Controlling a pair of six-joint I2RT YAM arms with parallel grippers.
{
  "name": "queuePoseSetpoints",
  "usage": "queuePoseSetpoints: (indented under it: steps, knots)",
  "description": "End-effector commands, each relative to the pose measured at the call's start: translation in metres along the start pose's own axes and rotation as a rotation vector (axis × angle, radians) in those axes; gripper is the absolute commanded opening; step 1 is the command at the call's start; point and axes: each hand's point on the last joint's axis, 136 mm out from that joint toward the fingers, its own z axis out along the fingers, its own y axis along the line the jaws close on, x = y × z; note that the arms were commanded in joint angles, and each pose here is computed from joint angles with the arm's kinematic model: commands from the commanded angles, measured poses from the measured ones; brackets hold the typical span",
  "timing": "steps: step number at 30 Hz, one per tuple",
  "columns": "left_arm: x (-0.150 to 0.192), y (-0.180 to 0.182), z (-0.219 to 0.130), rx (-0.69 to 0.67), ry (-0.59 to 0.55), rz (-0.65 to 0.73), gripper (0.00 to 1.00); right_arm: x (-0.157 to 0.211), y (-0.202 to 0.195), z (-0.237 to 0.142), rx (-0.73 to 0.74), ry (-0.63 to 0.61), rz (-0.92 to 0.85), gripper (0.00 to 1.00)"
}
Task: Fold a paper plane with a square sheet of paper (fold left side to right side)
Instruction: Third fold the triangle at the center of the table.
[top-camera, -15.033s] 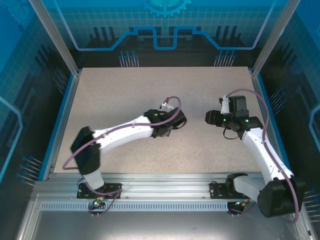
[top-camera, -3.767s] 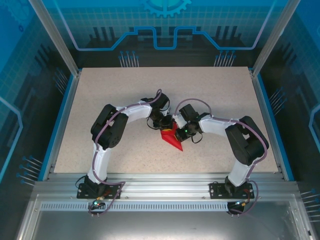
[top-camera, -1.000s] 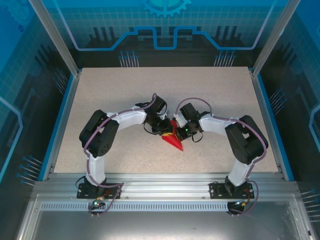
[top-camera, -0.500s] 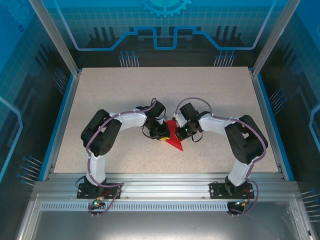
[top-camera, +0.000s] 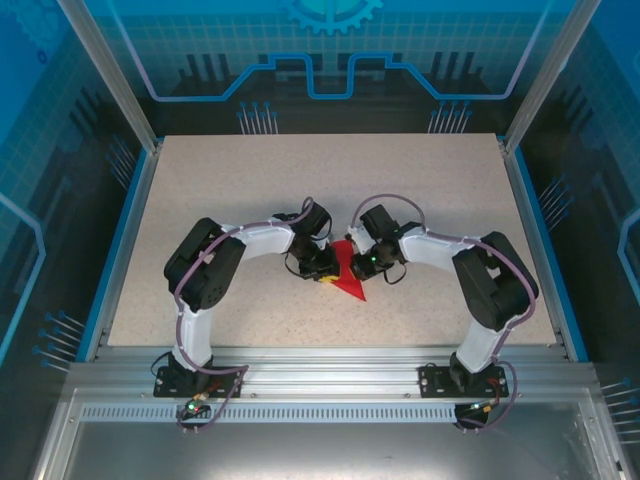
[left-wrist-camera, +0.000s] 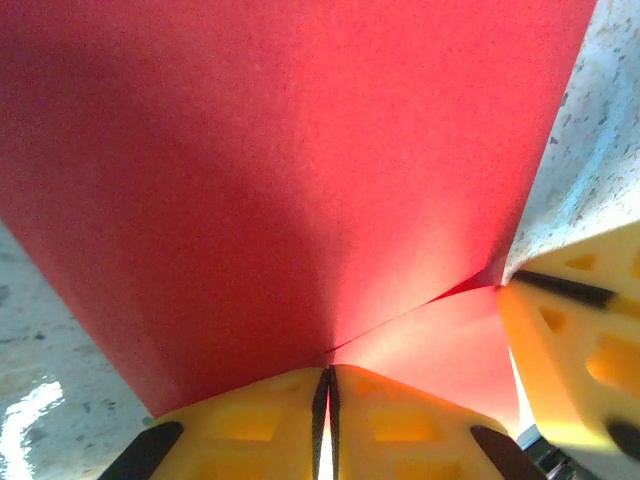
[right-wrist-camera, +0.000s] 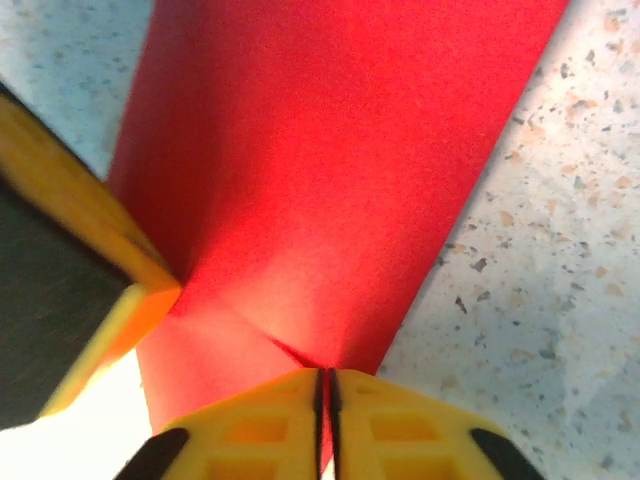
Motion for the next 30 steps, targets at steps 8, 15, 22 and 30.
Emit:
queuePoseSetpoints:
  steps: [8, 15, 22, 30]
  knots:
    - [0.01, 0.036, 0.024, -0.131, 0.033, -0.051, 0.15, 0.019, 0.038, -0.053, -0.149, -0.019, 0.045, 0.22]
    - [0.009, 0.036, 0.023, -0.137, 0.029, -0.046, 0.14, 0.048, 0.084, -0.038, -0.321, 0.073, 0.077, 0.21]
    - [0.008, 0.035, 0.023, -0.139, 0.026, -0.043, 0.15, 0.04, 0.078, -0.021, -0.266, 0.103, 0.074, 0.21]
    - [0.009, 0.036, 0.021, -0.149, 0.024, -0.041, 0.14, 0.044, 0.064, -0.01, -0.229, 0.138, 0.122, 0.2]
